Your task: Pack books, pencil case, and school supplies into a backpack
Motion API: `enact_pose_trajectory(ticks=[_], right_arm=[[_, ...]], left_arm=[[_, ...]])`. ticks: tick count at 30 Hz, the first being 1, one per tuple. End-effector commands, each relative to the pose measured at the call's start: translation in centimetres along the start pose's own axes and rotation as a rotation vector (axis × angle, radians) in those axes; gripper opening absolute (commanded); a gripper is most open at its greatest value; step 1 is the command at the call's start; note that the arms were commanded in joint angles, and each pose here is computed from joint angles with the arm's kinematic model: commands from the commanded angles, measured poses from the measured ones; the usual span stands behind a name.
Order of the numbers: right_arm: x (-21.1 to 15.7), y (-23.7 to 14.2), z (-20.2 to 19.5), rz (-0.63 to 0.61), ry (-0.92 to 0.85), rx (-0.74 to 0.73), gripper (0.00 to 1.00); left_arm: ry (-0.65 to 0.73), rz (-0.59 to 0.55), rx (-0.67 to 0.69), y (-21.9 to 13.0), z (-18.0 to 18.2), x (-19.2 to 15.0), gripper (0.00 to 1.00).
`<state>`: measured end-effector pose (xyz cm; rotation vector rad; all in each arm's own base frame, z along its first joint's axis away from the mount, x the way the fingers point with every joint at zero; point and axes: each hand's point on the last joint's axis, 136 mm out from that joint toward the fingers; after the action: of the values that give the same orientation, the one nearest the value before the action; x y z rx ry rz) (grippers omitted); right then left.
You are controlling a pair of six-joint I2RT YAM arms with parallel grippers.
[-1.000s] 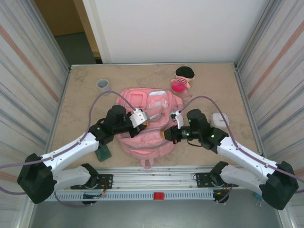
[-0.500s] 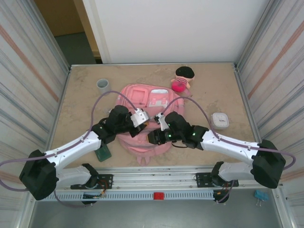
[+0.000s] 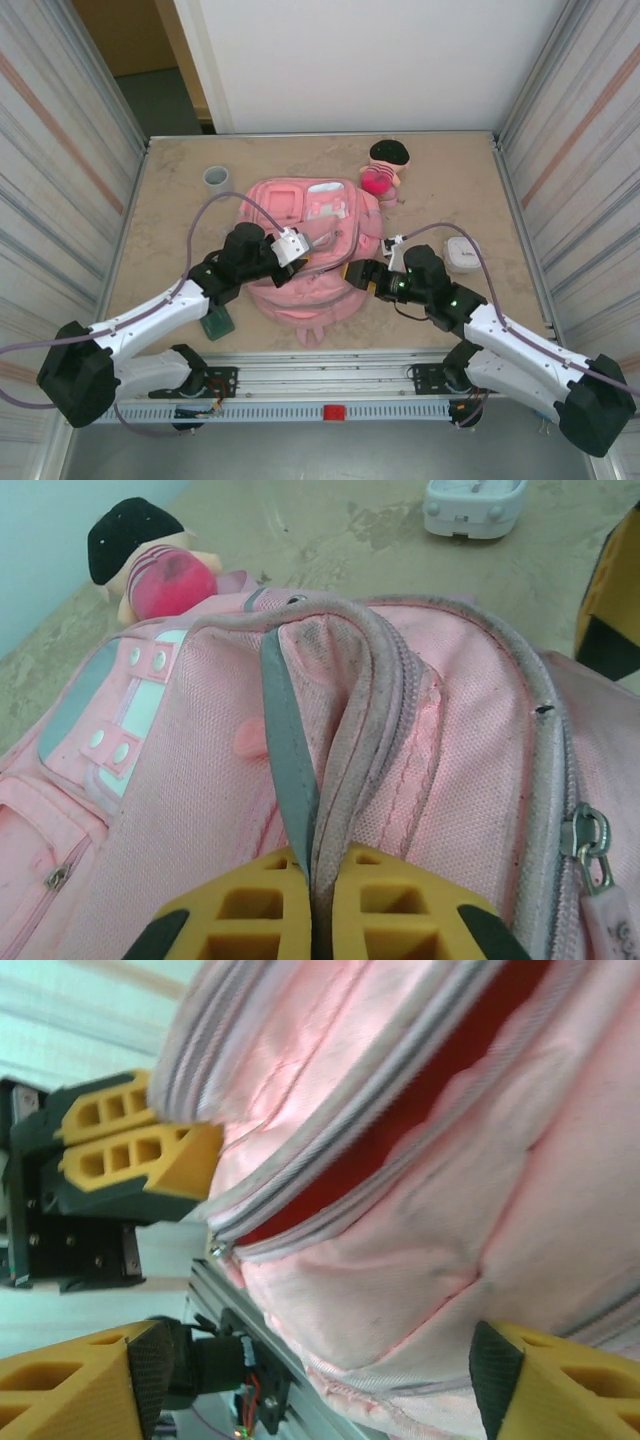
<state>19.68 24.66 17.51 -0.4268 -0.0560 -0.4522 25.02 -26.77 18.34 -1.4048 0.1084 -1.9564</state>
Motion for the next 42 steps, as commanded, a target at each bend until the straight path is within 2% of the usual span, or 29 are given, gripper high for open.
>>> enact_pose_trajectory(ticks=[1, 11, 14, 16, 18, 20, 24, 30, 35, 39, 42], right_arm=[[1.2, -0.2, 3.6, -0.026, 0.03, 0.129, 0.81], [2.8, 2.5, 5.2, -0.025, 0.114, 0.195, 0.81], [3.5, 2.9, 5.4, -0.052, 0.133, 0.204, 0.77], [3.8, 3.0, 5.4, -0.063, 0.146, 0.208, 0.53], [3.9, 3.1, 5.4, -0.068, 0.147, 0.208, 0.4], [3.8, 3.0, 5.4, -0.064, 0.144, 0.211, 0.31], [3.7, 3.0, 5.7, -0.066, 0.126, 0.216, 0.16], [3.2, 3.8, 6.9, -0.034, 0.08, 0.215, 0.13], [2.5, 4.8, 7.8, 0.0, 0.05, 0.214, 0.12], [2.0, 5.5, 8.4, 0.02, 0.035, 0.216, 0.12], [1.7, 5.8, 8.6, 0.029, 0.032, 0.212, 0.12]], left_arm=[[0.061, -0.194, 0.015, -1.4, 1.1, 4.9, 0.01], [0.085, -0.216, -0.135, -1.4, -1.5, 5.1, 0.04], [0.084, -0.225, -0.152, -1.5, -1.8, 5.3, 0.05], [0.078, -0.219, -0.159, -1.6, -1.9, 5.3, 0.12], [0.048, -0.195, -0.146, -1.7, -1.5, 5.2, 0.24], [-0.013, -0.162, -0.128, -2.0, -1.0, 5.1, 0.35], [-0.236, -0.085, -0.058, -3.8, 0.2, 5.7, 0.45], [-0.577, 0.057, -0.024, -6.3, -3.2, 4.0, 0.47], [-0.831, 0.177, 0.016, -6.8, -6.7, 0.7, 0.49], [-0.932, 0.239, 0.043, -6.3, -7.9, -1.4, 0.5], [-0.943, 0.235, 0.055, -5.7, -7.8, -1.4, 0.52]])
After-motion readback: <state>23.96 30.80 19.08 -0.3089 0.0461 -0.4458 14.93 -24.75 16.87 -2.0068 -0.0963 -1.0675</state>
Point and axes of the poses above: each hand's point on the last joint's axis, 136 mm out from that joint toward the fingers, its own y axis out along the fingers, its own z axis along the line the jaws close on, x = y × z, and after that the axes turned 12 degrees about y, right-handed
